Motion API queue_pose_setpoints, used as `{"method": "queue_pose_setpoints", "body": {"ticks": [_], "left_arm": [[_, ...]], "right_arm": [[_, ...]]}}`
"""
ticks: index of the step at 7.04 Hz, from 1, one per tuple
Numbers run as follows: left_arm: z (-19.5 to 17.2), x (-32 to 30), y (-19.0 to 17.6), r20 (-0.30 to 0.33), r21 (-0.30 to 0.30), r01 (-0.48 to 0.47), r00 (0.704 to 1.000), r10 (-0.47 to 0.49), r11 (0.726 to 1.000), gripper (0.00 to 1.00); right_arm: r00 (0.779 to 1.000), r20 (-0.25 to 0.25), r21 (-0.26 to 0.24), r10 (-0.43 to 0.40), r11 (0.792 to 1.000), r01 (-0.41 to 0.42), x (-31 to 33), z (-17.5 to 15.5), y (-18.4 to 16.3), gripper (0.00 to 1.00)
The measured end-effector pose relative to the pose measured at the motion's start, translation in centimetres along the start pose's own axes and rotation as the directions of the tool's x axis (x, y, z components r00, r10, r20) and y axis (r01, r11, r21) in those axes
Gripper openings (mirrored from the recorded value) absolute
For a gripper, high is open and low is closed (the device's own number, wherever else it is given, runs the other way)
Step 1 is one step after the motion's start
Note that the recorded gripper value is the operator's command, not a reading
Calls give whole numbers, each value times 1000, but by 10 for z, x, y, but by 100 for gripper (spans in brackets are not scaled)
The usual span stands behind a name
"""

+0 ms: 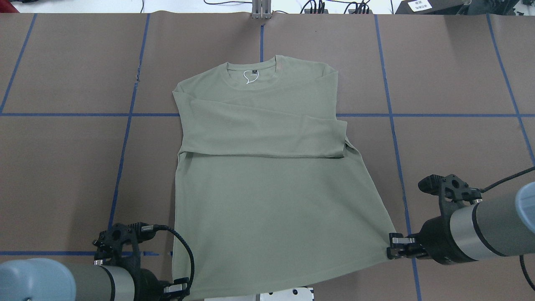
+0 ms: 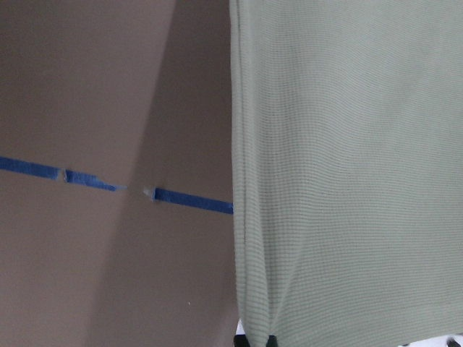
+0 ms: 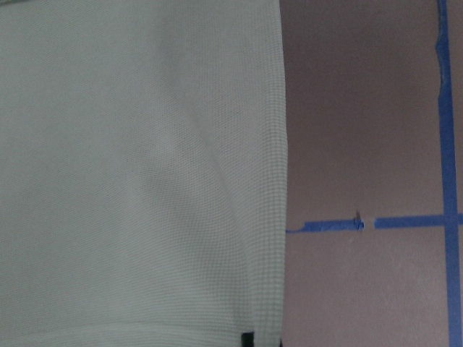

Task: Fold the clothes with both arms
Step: 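Lift the hem with both grippers and fold it toward the collar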

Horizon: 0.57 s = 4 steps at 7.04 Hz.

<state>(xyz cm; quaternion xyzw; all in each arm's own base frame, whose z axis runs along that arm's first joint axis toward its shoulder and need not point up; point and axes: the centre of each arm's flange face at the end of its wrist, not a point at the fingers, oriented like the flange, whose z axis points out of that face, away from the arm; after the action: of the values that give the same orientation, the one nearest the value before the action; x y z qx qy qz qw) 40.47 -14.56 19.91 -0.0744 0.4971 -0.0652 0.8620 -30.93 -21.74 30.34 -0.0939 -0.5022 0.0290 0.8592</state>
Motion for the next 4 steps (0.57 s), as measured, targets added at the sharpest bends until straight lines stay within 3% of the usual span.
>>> {"method": "queue_pose_setpoints", "body": {"ticks": [1, 2, 4], "left_arm": [[-14, 1, 10, -9, -29, -9, 1000, 8, 1000, 0], [-23, 1, 11, -15, -37, -12, 1000, 11, 999, 0], [-39, 2, -27, -27, 35, -4, 1000, 5, 999, 0]], "right_arm": [[1000, 19, -33, -1, 999, 2, 0, -15, 7, 0], [999, 35, -19, 9, 1000, -9, -1, -24, -1, 0], [996, 89, 77, 31, 996, -38, -19, -31, -49, 0]]}}
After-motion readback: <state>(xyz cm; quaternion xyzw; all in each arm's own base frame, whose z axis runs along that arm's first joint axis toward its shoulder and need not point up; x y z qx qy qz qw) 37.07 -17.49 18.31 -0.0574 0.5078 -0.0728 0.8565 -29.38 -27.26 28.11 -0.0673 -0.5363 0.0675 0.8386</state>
